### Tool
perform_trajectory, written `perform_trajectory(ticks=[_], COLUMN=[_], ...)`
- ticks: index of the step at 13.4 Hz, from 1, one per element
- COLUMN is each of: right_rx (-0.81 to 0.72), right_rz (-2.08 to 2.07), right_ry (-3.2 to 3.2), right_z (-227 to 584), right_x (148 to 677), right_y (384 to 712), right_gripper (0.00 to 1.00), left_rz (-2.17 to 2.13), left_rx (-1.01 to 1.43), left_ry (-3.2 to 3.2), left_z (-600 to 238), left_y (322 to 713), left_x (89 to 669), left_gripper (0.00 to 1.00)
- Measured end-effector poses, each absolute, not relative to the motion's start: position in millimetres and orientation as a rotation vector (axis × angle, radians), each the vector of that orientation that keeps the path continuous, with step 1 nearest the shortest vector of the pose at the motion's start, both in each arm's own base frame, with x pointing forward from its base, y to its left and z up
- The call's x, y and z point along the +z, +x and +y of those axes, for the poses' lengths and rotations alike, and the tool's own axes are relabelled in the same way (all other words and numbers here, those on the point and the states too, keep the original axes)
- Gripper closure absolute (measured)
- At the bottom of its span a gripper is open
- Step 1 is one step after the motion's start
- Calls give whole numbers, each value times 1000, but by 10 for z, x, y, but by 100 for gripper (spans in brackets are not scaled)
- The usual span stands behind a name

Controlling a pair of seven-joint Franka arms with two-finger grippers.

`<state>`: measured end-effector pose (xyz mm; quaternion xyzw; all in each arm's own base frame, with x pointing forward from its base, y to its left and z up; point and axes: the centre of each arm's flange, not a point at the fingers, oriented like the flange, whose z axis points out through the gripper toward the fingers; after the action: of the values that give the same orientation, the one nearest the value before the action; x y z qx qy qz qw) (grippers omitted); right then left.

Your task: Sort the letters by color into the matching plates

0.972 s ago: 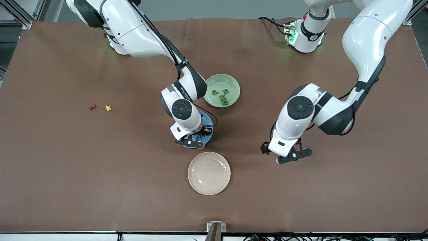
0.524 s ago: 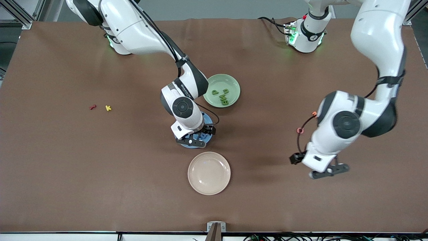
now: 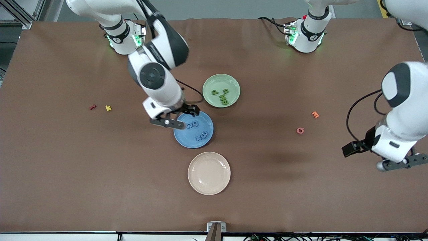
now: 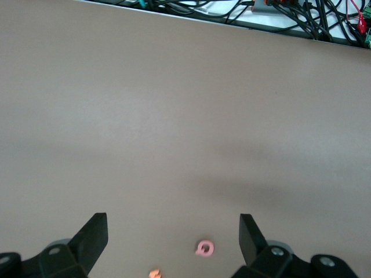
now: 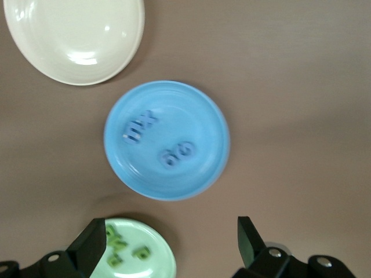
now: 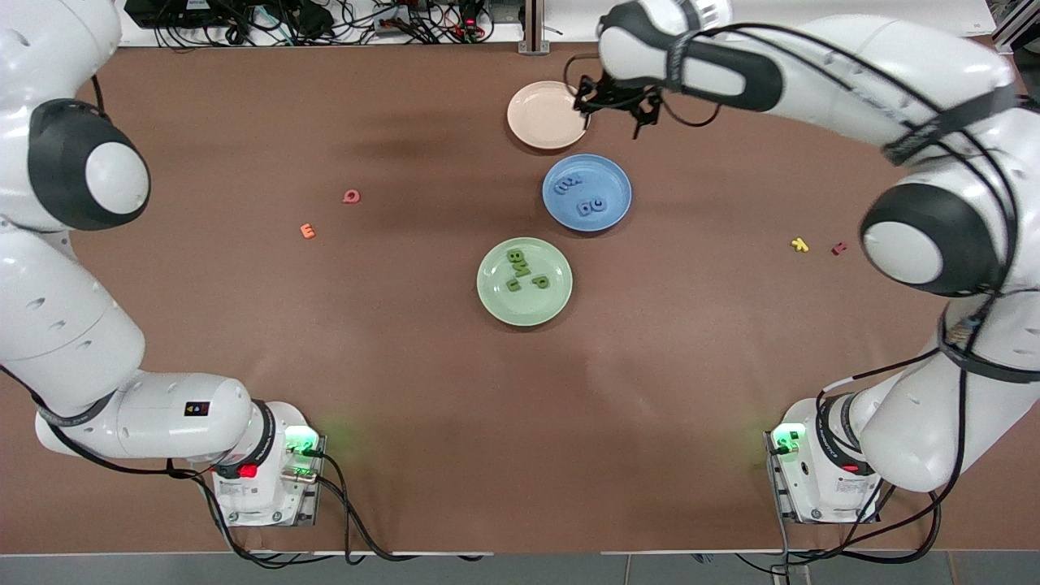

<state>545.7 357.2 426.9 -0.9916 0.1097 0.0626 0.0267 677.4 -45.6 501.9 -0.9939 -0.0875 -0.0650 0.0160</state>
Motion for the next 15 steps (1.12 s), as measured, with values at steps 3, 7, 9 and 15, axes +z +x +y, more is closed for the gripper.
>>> perform_trajectory(ticks=[3, 7, 9, 15], right_rx=[209, 164, 118, -4], right_rz=[326, 237, 172, -53], right_ry=[-3052, -3036, -3053, -3048], right_z=[2817, 1584, 1005, -93], right_x=[4907, 5625, 5771, 6098], right_y=[5393, 5308, 5342, 5433], right_gripper=[0, 0, 0, 0], left_rz=[-276, -74, -40, 9], left_rx=[-149, -7, 33, 32], left_ry=[-3074, -3110, -3121, -3118], left_z=[-432, -546, -585, -717], left_y=[6342, 5760, 5586, 5123], left_x=[5511, 6055, 6186, 6396], left_gripper=[0, 0, 0, 0])
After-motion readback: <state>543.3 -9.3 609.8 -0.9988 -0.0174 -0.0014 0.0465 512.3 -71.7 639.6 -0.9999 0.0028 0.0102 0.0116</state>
